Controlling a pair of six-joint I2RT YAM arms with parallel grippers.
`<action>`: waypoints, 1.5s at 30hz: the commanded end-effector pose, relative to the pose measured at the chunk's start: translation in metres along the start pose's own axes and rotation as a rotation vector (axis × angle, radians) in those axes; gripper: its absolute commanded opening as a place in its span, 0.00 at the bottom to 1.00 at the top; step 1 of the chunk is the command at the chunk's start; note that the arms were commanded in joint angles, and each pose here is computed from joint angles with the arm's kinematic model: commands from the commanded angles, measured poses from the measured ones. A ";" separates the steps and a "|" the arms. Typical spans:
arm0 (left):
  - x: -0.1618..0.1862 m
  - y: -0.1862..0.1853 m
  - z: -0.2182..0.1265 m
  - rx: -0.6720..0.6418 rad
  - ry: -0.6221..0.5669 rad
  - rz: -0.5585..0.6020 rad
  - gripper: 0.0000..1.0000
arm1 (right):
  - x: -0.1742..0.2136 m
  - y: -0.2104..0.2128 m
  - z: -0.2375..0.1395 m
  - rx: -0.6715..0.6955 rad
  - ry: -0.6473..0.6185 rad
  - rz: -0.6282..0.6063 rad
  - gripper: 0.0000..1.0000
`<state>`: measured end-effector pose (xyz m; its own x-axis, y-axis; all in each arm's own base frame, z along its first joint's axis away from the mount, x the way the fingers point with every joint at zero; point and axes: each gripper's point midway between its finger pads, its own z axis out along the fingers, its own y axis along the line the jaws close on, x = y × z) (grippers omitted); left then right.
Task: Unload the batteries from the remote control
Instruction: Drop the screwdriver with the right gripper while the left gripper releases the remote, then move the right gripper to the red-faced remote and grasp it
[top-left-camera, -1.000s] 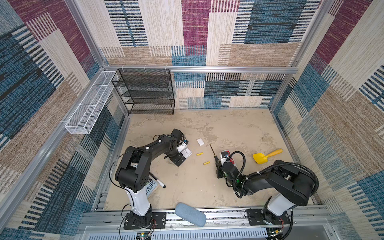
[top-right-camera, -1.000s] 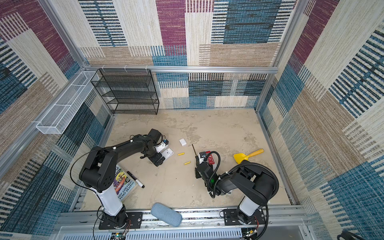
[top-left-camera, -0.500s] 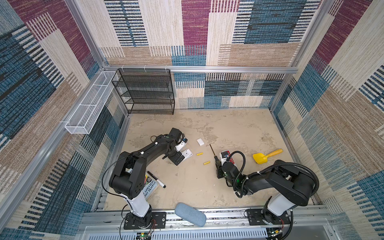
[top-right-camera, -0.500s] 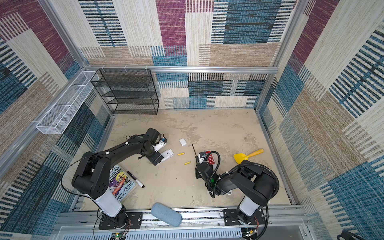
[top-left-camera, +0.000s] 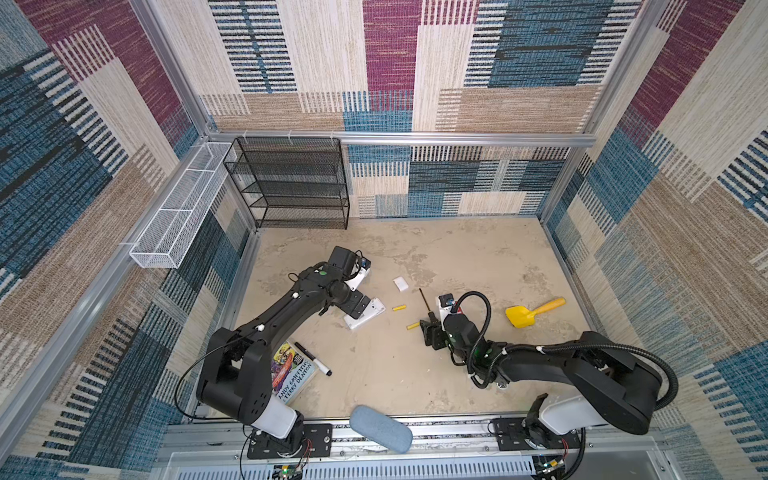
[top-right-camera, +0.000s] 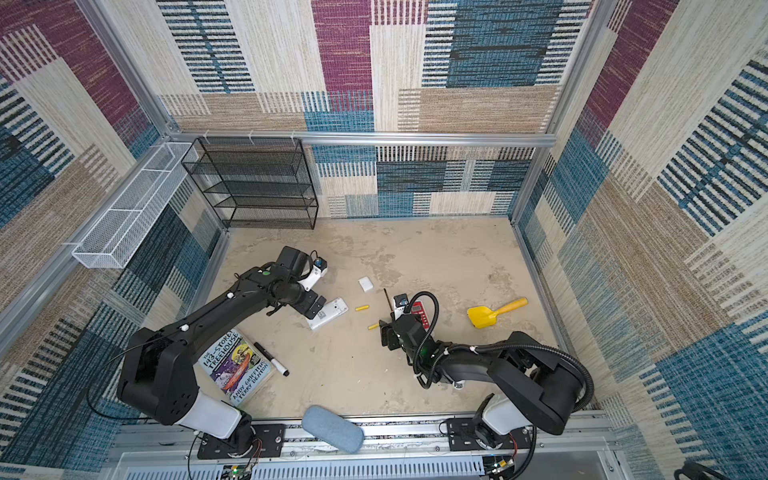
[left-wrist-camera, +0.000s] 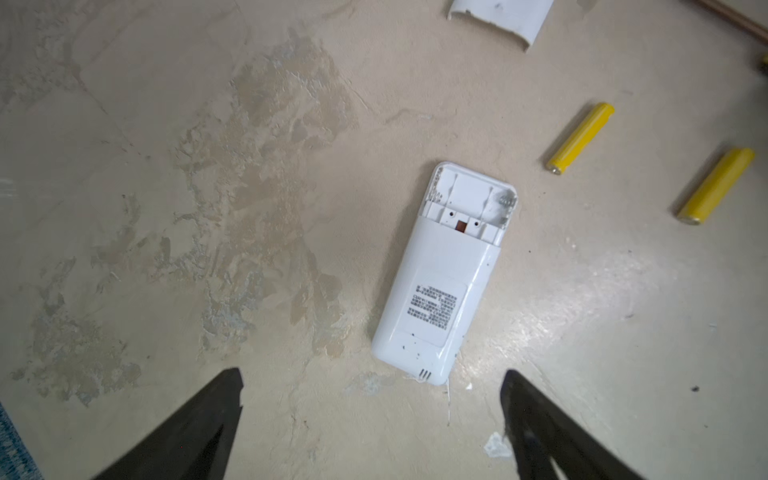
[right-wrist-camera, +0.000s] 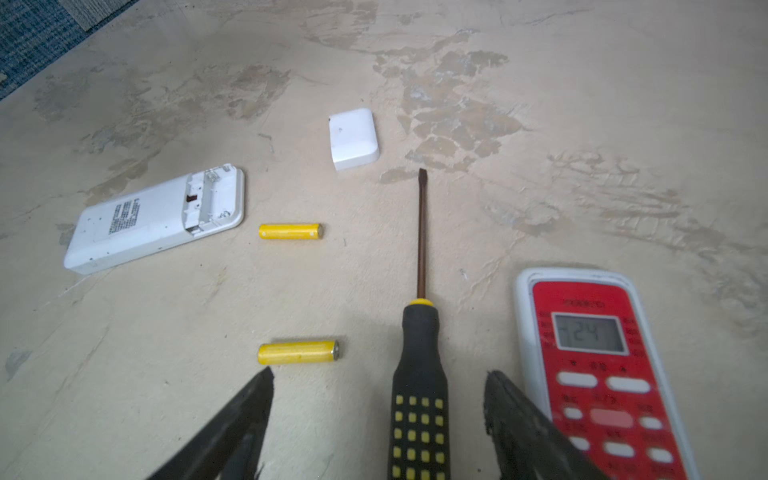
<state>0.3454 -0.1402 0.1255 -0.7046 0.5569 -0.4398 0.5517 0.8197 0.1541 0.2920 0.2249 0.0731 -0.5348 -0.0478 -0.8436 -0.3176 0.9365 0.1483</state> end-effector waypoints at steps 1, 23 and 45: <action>-0.015 -0.006 -0.011 0.046 -0.068 -0.126 0.99 | -0.002 -0.016 -0.002 0.057 0.055 0.039 0.94; -0.015 -0.021 -0.017 0.099 -0.003 -0.451 0.99 | 0.008 -0.079 -0.028 0.123 0.227 0.204 0.80; -0.017 -0.019 -0.016 0.088 -0.048 -0.414 0.99 | 0.045 -0.087 0.002 0.183 0.376 0.166 0.72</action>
<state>0.3355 -0.1631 0.1414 -0.8684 0.1667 -0.4671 0.2539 0.9584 -0.1301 0.2993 0.1428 0.0266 -0.8115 0.0179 -0.5841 -0.0843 0.9855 0.1473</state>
